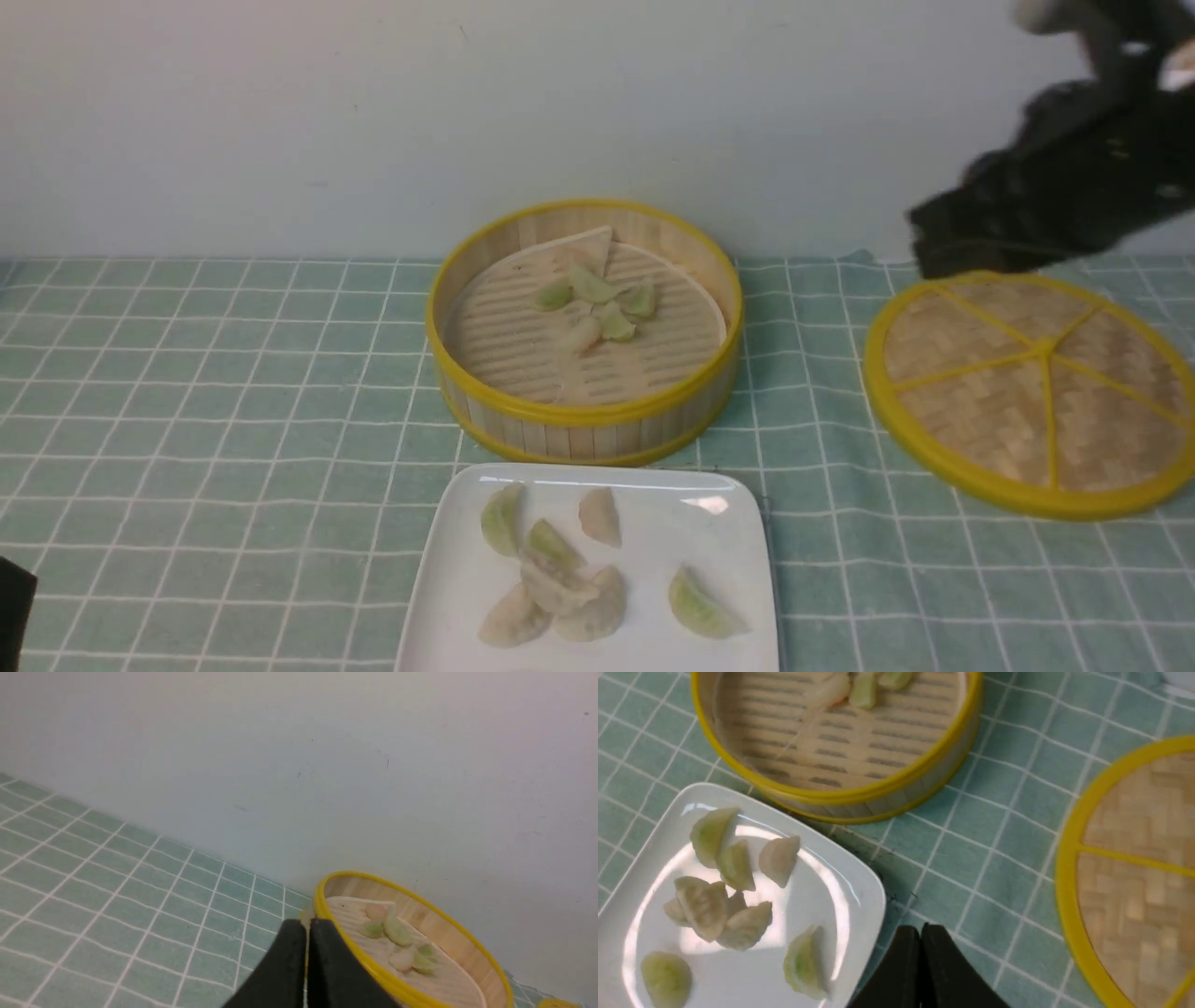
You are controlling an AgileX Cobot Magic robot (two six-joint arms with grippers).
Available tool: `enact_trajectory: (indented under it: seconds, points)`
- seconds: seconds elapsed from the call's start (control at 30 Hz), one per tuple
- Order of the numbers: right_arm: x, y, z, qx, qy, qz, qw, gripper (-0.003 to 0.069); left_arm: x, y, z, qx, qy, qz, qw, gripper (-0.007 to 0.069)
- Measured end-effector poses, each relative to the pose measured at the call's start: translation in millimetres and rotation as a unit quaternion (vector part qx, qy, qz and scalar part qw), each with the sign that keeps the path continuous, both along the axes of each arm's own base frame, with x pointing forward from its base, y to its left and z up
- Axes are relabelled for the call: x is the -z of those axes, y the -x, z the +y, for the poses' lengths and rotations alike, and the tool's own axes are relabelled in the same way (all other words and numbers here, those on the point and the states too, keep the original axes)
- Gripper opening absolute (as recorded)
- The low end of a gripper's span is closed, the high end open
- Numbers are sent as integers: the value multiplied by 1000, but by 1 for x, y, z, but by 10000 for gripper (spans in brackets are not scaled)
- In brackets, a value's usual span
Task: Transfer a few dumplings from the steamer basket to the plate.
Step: Use the right arm to grab a dumpling from inside the steamer
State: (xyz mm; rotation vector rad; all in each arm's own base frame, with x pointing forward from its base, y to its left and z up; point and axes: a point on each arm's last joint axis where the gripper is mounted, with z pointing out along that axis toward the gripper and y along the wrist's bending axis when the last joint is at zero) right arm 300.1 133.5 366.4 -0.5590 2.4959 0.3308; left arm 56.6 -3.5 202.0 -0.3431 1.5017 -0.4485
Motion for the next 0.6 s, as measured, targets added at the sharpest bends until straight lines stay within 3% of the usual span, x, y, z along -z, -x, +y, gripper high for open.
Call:
enact_trajectory:
  seconds: [0.3, 0.6]
  points:
    - [50, -90, 80, -55, 10, 61, 997, -13, 0, 0, 0, -1, -22, -2, 1000, -6]
    - [118, -164, 123, -21, 1, 48, 999, 29, 0, 0, 0, -1, -27, -2, 1000, -6]
